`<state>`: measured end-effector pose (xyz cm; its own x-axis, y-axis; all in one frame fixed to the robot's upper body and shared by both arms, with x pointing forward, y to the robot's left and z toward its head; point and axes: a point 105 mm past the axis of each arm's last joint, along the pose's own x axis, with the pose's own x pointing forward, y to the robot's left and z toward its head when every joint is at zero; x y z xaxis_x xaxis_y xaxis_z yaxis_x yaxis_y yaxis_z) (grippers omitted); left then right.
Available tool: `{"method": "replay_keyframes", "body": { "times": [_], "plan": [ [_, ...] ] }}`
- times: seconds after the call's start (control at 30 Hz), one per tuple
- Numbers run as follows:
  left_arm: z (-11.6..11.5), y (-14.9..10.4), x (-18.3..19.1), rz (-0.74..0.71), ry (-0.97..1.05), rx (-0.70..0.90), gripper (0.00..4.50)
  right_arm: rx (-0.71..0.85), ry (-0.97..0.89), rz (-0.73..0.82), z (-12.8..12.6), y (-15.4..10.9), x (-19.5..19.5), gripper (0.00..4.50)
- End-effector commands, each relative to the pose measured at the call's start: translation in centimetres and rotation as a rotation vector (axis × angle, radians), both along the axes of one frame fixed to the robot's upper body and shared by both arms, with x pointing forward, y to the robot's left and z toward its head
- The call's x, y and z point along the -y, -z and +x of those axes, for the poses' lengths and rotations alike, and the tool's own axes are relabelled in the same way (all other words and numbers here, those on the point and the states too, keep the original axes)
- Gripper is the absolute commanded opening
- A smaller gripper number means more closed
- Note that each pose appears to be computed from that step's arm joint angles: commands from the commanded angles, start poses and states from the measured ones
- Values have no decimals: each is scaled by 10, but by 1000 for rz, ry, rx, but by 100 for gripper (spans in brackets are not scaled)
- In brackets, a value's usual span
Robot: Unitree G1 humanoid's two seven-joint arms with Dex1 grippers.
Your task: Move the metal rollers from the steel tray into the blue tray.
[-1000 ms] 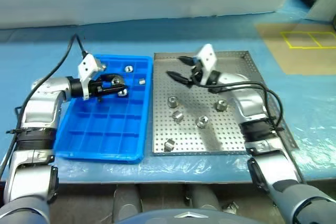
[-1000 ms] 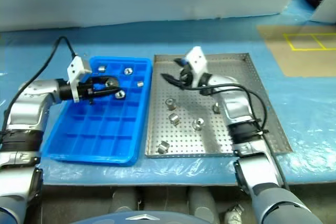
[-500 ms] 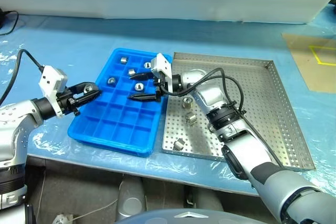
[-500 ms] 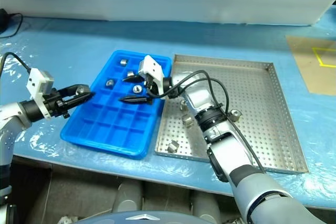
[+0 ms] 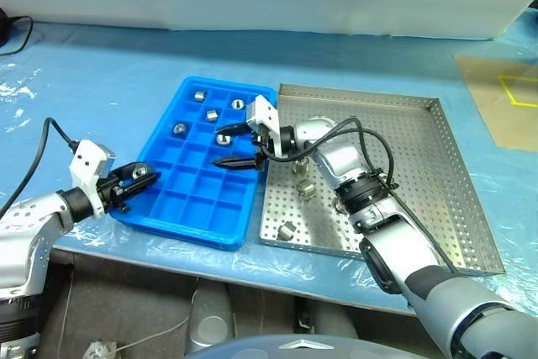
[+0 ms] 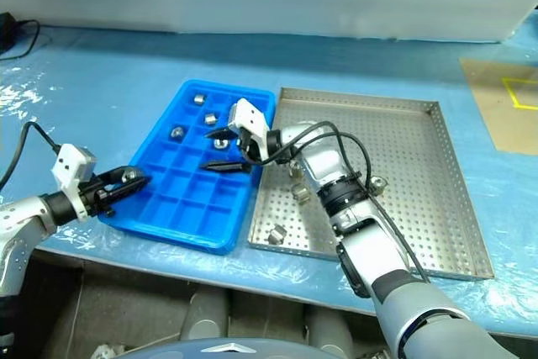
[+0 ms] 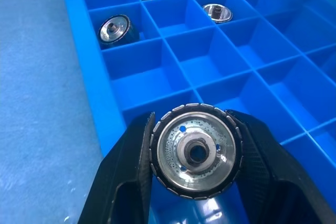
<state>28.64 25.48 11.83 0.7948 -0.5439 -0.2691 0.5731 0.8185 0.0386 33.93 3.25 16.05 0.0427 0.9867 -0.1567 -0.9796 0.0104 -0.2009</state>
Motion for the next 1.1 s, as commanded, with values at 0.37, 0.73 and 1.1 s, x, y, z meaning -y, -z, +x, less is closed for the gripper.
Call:
{"method": "replay_keyframes", "body": {
  "times": [0.37,0.73,1.1],
  "plan": [
    [14,0,7,-8,8,-14,371,50,62,34,2,-8,5,377],
    [44,-91,82,-113,306,230,371,86,232,51,23,-20,45,377],
    [85,-58,154,-59,608,99,371,149,682,95,40,-39,158,377]
  ]
}}
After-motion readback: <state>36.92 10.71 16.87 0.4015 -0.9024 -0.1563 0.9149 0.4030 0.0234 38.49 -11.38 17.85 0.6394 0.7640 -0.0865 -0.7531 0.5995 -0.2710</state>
